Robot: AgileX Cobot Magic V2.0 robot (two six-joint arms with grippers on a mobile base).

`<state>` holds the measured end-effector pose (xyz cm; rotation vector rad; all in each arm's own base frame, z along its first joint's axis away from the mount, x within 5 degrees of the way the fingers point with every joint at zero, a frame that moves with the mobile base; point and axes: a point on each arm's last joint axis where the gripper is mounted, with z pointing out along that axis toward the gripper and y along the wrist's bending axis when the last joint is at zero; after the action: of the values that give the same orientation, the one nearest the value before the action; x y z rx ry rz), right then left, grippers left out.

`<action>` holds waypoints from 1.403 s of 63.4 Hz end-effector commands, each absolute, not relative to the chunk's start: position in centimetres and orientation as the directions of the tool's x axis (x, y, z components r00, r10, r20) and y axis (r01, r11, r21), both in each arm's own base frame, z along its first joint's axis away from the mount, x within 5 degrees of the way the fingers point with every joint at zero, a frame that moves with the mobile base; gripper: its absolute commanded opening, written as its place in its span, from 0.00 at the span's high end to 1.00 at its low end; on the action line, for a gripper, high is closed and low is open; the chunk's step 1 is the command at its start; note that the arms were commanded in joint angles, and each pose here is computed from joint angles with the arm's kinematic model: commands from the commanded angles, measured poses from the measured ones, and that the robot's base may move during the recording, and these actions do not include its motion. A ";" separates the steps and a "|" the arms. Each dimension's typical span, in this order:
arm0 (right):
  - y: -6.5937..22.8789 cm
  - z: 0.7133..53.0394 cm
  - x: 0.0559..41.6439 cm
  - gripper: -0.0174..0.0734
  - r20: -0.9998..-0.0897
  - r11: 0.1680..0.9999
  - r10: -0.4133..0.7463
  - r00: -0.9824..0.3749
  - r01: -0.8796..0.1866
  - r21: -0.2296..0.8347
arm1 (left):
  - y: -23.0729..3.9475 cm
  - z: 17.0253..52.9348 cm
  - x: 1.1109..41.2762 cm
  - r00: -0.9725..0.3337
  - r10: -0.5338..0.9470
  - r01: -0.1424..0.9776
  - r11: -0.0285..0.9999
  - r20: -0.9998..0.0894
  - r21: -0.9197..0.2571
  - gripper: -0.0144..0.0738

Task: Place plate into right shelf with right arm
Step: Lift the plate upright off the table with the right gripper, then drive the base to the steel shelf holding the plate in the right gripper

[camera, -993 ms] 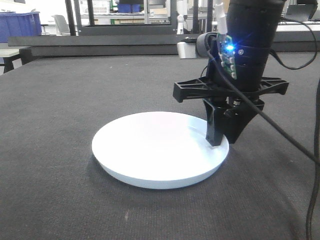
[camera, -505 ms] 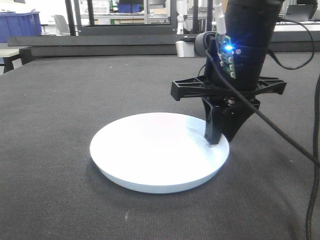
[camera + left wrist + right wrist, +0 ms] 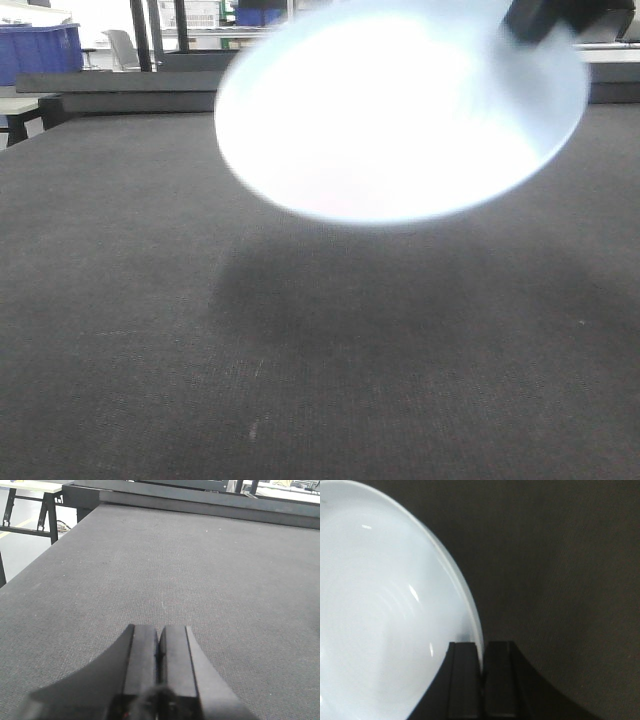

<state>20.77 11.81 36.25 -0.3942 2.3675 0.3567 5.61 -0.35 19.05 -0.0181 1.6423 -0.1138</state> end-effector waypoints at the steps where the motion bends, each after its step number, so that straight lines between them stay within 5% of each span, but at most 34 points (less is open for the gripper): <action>1: 9.8 39.4 17.4 0.75 -0.838 0.899 -0.085 -0.539 -0.404 0.168 | -0.4 19.5 5.6 0.002 -0.094 0.071 0.993 -0.996 -0.094 0.89; 19: 3.9 39.3 7.1 0.75 -0.984 0.865 0.124 -0.125 -0.472 0.169 | -0.4 19.5 5.6 0.002 -0.094 0.071 0.993 -0.996 -0.094 0.89; 39: 1.5 35.7 2.7 0.75 -0.944 0.843 0.275 0.181 -0.518 0.146 | -0.4 19.5 5.6 0.002 -0.094 0.071 0.993 -0.996 -0.094 0.89; 89: 1.6 35.2 2.9 0.75 -0.939 0.841 0.283 0.196 -0.521 0.145 | -0.4 19.5 5.6 0.002 -0.094 0.071 0.993 -0.996 -0.094 0.89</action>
<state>3.30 1.83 33.45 -0.2408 1.3783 0.5581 5.61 -0.35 19.05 -0.0181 1.6423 -0.1138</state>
